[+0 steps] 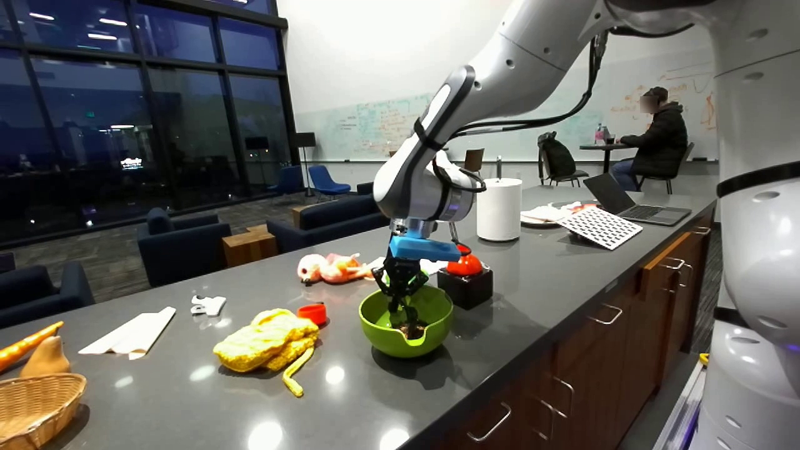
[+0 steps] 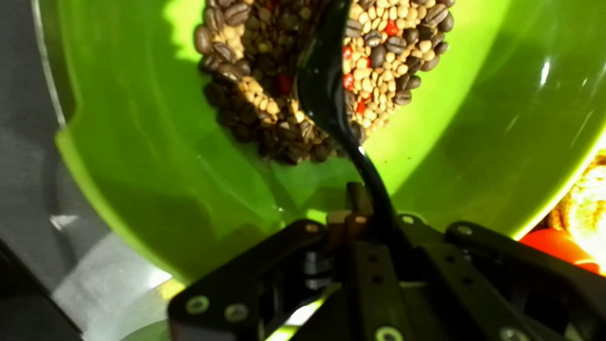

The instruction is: Pick up the black spoon from the green bowl and put it on the kitchen counter

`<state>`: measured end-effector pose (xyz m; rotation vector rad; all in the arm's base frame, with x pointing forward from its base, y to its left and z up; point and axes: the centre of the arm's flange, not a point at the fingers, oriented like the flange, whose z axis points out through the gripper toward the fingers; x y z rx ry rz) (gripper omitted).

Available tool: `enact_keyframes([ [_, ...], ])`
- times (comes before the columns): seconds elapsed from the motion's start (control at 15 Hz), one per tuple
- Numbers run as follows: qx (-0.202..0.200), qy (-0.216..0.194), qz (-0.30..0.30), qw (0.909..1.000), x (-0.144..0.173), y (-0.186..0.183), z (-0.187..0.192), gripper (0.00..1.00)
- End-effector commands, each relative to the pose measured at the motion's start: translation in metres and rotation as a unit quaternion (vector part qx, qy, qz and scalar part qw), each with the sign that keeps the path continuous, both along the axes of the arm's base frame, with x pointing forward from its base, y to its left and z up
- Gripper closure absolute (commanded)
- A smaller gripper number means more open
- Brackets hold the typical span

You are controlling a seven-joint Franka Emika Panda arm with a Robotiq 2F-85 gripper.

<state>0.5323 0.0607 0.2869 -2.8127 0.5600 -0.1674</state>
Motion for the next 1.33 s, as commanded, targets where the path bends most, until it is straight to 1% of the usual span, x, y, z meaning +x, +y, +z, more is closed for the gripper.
enact_keyframes([
  [0.0, -0.011, -0.015, -0.003, 0.9998, -0.006, 0.007, 0.019, 0.99],
  [0.4, -0.024, -0.034, 0.012, 0.999, -0.011, 0.016, 0.048, 0.99],
  [0.73, -0.024, -0.048, 0.024, 0.9983, -0.018, 0.008, 0.083, 0.99],
  [0.93, -0.012, -0.04, 0.033, 0.9986, -0.028, 0.0, 0.101, 0.99],
  [1.13, 0.016, -0.026, 0.063, 0.9976, -0.039, -0.009, 0.113, 0.99],
  [1.27, 0.039, -0.018, 0.089, 0.9951, -0.045, -0.015, 0.118, 0.99],
])
